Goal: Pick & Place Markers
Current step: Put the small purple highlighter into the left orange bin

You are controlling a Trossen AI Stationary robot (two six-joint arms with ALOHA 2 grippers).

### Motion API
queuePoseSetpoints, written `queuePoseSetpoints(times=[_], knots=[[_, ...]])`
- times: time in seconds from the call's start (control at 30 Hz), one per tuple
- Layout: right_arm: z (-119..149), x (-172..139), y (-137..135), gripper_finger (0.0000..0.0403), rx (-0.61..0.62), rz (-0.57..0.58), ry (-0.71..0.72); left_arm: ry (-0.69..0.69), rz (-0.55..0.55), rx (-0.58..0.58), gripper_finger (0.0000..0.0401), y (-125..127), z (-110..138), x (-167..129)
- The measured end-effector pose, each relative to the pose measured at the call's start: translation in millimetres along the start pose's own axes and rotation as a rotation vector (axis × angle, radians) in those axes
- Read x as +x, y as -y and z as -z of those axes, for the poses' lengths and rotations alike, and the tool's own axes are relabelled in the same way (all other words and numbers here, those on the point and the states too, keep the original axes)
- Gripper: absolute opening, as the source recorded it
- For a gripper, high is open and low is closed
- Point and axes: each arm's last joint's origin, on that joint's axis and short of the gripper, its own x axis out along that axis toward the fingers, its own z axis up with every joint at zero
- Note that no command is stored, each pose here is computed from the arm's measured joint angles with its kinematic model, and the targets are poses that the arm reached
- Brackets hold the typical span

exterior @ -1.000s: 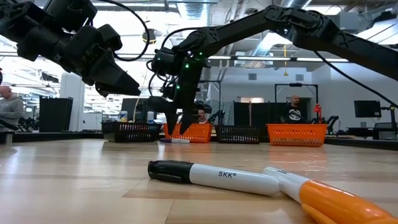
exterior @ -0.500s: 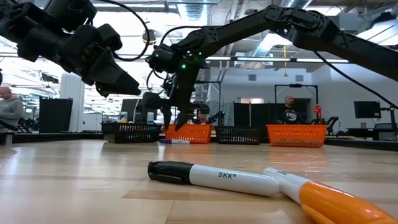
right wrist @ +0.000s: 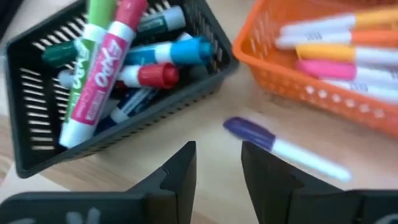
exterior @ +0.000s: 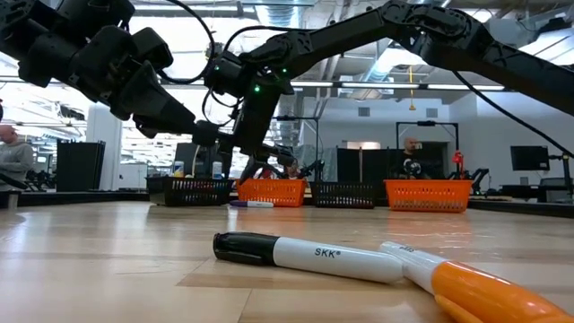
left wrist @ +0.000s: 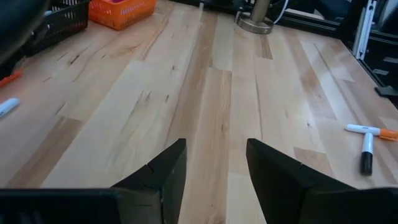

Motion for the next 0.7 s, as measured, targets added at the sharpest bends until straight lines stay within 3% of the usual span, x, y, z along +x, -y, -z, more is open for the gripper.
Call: queuePoseSetpoints(times=[0.47, 0.7], knots=[[6.4, -0.6, 6.8, 0.0121, 0.265, 0.071, -0.061, 0.093, 0.084, 0.011, 0.0167, 12.8, -12.0, -19.0], [1.8, 0.8, 7.0, 0.0123, 0.285, 0.052, -0.043, 0.074, 0.083, 0.015, 0.0167, 12.5, -10.8, -22.1]])
